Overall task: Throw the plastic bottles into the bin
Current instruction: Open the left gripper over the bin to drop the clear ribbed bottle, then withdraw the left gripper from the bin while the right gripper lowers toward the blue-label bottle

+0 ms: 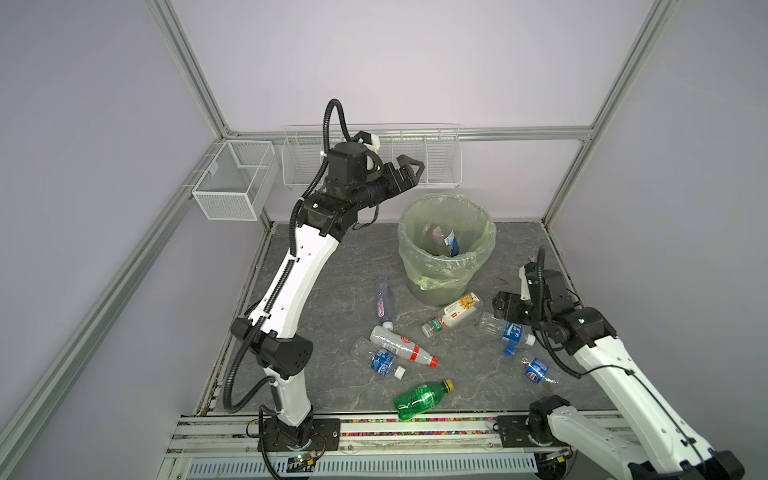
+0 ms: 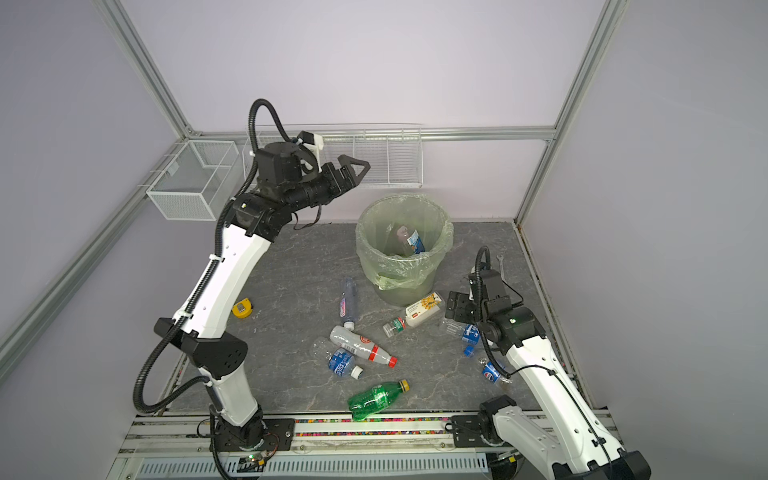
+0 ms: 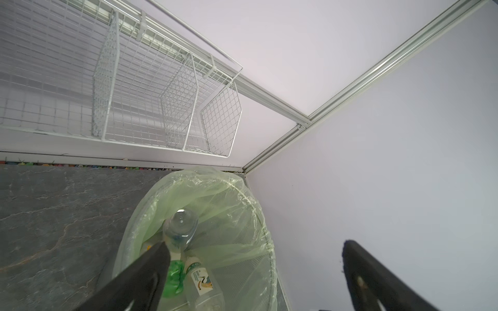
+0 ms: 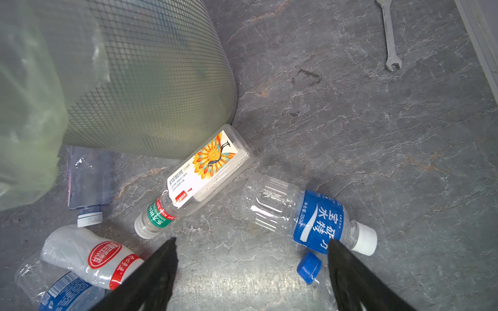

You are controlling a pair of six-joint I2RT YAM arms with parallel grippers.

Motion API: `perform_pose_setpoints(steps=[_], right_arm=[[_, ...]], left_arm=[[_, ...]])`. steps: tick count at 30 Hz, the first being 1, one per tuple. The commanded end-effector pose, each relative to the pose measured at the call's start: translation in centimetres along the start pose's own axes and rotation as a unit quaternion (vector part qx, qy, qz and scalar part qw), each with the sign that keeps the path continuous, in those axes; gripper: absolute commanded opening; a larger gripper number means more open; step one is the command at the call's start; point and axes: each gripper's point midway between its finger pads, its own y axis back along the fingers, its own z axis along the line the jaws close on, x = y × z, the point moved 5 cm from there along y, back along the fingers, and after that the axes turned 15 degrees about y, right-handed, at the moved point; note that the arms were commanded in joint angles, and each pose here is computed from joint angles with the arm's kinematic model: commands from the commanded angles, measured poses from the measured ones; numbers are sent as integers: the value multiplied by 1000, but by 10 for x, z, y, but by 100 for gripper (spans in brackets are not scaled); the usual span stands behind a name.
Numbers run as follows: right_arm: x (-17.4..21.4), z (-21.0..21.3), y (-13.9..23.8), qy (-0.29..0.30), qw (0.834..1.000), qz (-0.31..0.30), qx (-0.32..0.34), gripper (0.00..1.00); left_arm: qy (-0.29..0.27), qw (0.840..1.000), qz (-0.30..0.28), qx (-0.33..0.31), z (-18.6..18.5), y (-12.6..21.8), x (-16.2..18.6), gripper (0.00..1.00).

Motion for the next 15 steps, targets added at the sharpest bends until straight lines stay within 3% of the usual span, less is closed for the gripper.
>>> perform_pose_setpoints(steps=[1,15], right_arm=[[0,-2,5,1,1000,7,4,88],[14,-6,6,-2,999,41,13,88]], left_arm=[[-1,1000,-4,-1,13,7,-4,100],[32,997,-22,-72,92,42,0,100]])
